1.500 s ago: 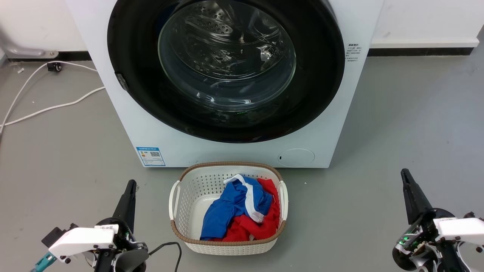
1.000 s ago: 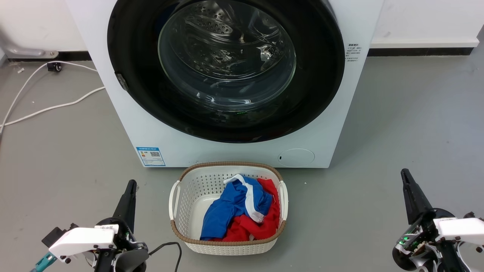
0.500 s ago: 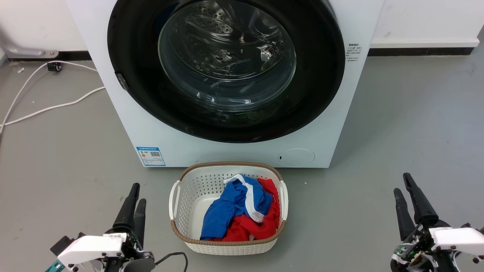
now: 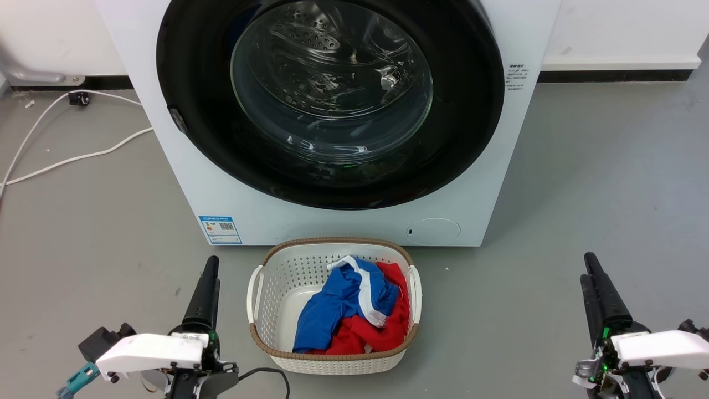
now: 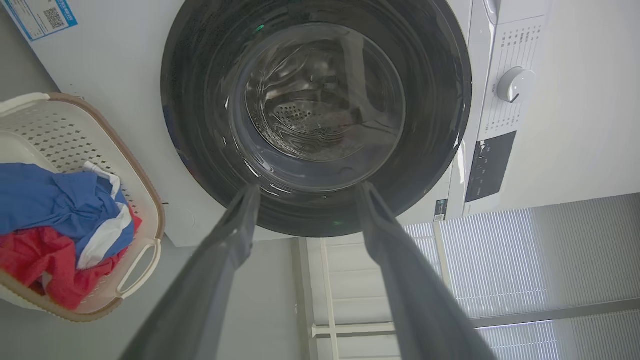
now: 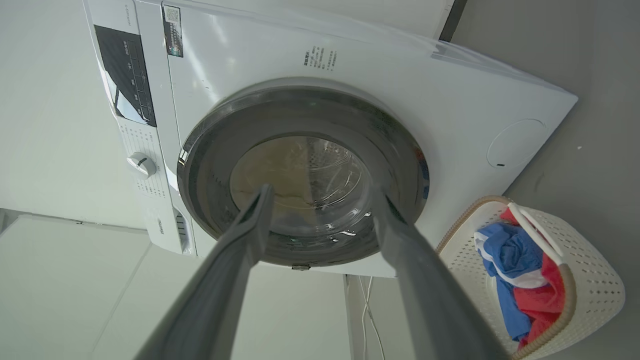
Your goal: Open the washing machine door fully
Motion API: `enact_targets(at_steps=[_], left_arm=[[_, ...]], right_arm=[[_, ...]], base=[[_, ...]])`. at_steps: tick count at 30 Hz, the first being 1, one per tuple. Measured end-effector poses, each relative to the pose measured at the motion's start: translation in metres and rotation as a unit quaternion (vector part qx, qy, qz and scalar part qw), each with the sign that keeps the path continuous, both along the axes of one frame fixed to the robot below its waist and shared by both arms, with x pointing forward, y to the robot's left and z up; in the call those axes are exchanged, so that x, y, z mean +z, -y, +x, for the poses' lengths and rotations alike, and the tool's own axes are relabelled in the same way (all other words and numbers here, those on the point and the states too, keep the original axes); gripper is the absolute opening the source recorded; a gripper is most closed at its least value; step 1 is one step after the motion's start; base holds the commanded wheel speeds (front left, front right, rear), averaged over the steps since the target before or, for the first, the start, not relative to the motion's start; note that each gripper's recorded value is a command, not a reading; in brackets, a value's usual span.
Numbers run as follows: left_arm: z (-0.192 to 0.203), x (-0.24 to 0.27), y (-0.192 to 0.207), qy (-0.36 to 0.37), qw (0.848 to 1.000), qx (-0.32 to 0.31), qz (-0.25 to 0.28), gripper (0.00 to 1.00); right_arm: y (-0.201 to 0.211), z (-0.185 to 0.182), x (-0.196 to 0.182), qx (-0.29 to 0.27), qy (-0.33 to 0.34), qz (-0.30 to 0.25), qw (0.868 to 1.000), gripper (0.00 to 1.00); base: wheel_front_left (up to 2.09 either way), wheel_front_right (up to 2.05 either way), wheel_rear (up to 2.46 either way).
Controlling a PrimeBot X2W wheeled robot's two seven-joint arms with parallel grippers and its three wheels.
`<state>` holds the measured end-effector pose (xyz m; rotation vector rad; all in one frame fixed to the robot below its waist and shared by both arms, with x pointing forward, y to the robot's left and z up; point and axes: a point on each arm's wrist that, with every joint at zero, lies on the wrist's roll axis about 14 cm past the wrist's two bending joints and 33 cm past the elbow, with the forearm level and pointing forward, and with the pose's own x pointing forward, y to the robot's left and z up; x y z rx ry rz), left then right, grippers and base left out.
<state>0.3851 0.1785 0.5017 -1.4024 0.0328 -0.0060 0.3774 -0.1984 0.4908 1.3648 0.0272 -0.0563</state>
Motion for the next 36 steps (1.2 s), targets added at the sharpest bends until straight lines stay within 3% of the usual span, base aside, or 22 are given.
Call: enact_targets(at_steps=[7, 13, 23, 36], left_arm=[[0.001, 0.01, 0.003, 0.018, 0.996, -0.002, 0.083, 1.0], [0.001, 0.019, 0.009, 0.036, 0.988, -0.007, 0.151, 1.0], [0.001, 0.023, 0.015, 0.05, 0.964, -0.013, 0.26, 1.0], [0.002, 0.023, 0.019, 0.059, 0.929, -0.015, 0.364, 1.0]], right_arm=[[0.0, 0.001, 0.007, 0.002, 0.01, -0.083, 0.997, 1.0], [-0.003, 0.002, 0.016, 0.012, 0.022, -0.17, 0.985, 1.0], [-0.012, -0.001, 0.026, 0.033, 0.038, -0.297, 0.953, 1.0], [-0.017, -0.005, 0.027, 0.052, 0.038, -0.394, 0.917, 1.0]], base=[[0.0, 0.0, 0.0], [0.0, 0.0, 0.0], [0.0, 0.0, 0.0], [0.0, 0.0, 0.0]])
